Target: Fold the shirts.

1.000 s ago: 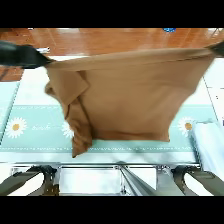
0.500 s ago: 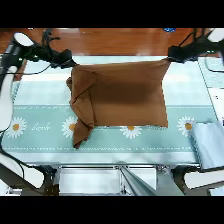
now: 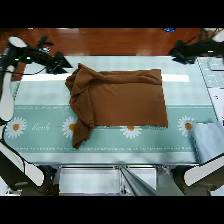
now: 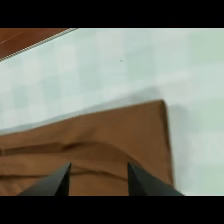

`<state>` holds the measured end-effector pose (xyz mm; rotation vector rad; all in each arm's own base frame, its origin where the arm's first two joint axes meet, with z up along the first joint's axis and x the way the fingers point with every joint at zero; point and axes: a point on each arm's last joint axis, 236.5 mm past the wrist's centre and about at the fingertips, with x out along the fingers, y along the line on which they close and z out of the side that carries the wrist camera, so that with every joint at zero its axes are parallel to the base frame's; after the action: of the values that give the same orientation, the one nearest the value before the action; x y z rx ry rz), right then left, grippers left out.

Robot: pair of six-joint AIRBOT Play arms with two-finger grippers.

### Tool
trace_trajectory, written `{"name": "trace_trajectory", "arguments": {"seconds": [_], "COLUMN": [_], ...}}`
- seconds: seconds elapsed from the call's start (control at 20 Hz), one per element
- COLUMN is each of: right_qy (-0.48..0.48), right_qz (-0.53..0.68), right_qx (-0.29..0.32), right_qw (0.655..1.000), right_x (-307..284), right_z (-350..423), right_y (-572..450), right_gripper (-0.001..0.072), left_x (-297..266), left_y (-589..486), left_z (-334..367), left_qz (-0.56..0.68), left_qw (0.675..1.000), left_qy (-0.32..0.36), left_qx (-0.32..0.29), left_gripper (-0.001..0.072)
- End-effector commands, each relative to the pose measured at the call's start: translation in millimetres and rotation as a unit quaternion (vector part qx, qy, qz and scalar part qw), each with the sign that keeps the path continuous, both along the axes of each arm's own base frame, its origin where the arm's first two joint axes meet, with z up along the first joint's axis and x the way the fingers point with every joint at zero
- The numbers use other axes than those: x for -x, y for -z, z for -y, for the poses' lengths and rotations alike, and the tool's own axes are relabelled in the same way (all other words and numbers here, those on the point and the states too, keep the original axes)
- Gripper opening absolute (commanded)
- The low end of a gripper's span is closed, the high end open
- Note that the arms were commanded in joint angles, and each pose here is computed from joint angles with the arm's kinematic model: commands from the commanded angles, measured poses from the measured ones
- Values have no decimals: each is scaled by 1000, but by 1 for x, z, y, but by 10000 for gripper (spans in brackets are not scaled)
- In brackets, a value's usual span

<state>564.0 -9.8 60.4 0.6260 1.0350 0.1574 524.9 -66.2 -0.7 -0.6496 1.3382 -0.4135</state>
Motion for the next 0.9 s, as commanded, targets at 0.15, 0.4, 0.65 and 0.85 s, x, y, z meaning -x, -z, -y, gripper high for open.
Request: {"name": "trace_trajectory", "arguments": {"seconds": [0.15, 0.4, 0.65, 0.85], "right_qy": [21, 53, 41, 32], "right_qz": [-98, -113, -125, -133], "right_qx": [50, 11, -45, -56], "right_qw": [994, 992, 990, 989], "right_x": [120, 194, 242, 260], "right_z": [101, 75, 27, 13], "right_y": [-8, 62, 100, 107], "right_gripper": [405, 405, 405, 405], "left_x": [117, 192, 282, 295], "left_y": [-1, -9, 25, 54], "left_z": [-60, 32, 89, 125], "left_qz": [-122, -56, -125, -131], "left_qw": [991, 990, 978, 983], "left_qy": [9, -22, 0, 22], "left_qx": [-50, 129, 167, 125], "left_gripper": [510, 510, 510, 510]}}
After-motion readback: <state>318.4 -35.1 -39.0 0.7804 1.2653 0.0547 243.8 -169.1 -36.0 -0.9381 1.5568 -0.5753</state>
